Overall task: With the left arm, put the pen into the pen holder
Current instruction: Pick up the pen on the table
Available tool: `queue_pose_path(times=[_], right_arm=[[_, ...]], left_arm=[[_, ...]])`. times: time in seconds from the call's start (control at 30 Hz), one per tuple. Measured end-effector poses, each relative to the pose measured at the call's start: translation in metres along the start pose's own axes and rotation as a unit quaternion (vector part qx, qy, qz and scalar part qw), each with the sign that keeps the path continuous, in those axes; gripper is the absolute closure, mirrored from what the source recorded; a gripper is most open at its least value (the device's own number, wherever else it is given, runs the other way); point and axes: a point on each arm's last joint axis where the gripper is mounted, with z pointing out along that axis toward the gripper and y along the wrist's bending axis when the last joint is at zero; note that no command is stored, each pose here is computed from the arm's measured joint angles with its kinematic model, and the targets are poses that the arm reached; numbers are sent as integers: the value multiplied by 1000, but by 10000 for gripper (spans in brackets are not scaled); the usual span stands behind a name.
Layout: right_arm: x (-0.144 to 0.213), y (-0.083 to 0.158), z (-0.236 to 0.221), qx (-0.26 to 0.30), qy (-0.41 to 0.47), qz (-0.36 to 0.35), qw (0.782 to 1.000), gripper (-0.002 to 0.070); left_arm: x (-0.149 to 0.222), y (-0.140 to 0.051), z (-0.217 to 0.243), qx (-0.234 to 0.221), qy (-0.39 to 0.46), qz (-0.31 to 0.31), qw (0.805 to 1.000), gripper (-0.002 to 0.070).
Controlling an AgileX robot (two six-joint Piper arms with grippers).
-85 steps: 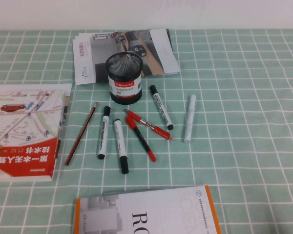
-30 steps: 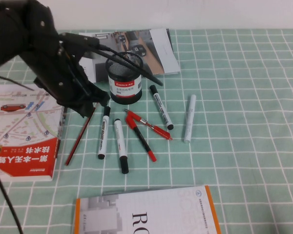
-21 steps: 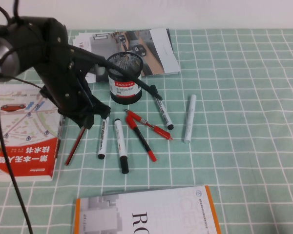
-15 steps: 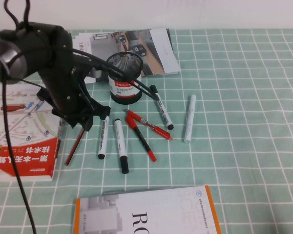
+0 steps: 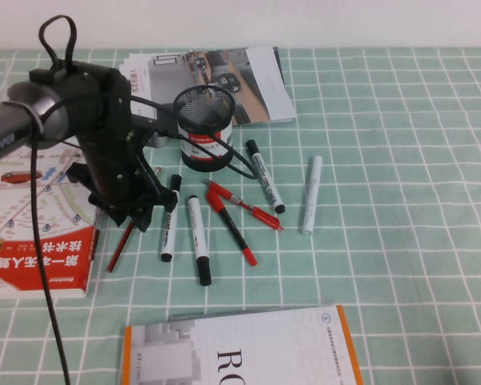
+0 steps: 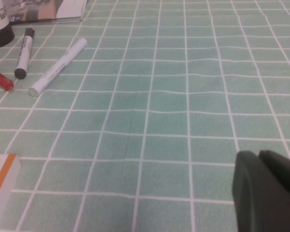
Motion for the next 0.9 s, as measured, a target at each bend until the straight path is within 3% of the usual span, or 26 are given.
queue_pose_path(times=[0.67, 0.9], right_arm=[[0, 0, 0, 0, 0, 0, 1000, 696], [0, 0, 0, 0, 0, 0, 1000, 696]], left_arm=[[-3, 4, 13, 11, 3, -2, 1000, 409], [-3, 7, 14, 8, 13, 3, 1000, 574]])
